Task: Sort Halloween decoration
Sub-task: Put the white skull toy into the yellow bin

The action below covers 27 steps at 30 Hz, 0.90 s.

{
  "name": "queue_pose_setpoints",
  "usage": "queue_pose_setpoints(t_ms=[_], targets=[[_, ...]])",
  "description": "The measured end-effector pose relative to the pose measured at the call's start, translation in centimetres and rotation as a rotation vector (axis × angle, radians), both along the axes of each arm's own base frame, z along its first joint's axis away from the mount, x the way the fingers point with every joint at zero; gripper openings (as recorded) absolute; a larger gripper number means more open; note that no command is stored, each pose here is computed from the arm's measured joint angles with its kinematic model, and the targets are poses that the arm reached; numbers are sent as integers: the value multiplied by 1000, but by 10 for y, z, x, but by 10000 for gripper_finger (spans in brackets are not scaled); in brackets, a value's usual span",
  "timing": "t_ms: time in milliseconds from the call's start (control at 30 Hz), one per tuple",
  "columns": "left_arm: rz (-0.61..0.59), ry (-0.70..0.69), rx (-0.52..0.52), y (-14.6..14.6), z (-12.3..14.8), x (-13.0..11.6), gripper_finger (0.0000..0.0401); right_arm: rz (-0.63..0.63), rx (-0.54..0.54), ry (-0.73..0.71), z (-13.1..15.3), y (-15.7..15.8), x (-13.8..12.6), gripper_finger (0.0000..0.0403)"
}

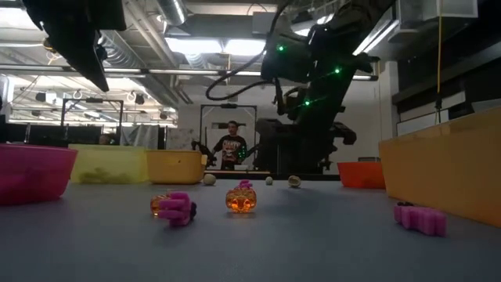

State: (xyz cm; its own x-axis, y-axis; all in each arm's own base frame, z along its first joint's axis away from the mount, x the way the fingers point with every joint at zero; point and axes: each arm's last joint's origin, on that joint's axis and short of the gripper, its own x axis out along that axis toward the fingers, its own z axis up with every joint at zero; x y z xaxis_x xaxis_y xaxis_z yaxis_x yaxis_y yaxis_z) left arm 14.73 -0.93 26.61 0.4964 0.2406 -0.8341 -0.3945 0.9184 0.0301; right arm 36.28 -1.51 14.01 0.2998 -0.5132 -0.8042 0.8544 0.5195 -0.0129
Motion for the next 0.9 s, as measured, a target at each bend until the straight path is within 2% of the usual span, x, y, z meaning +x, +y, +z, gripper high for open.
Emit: queue_pose_setpoints(t_ms=[200,500,900], targets=[[-1,-10,-2,0,0,1,137,-7,23,45,-18,-5,2,179],[-3,-11,-1,0,0,1,137,-8,31,53,-23,-6,4,176],[-3,-11,-1,0,0,1,137,-5,38,49,-24,-6,4,72]])
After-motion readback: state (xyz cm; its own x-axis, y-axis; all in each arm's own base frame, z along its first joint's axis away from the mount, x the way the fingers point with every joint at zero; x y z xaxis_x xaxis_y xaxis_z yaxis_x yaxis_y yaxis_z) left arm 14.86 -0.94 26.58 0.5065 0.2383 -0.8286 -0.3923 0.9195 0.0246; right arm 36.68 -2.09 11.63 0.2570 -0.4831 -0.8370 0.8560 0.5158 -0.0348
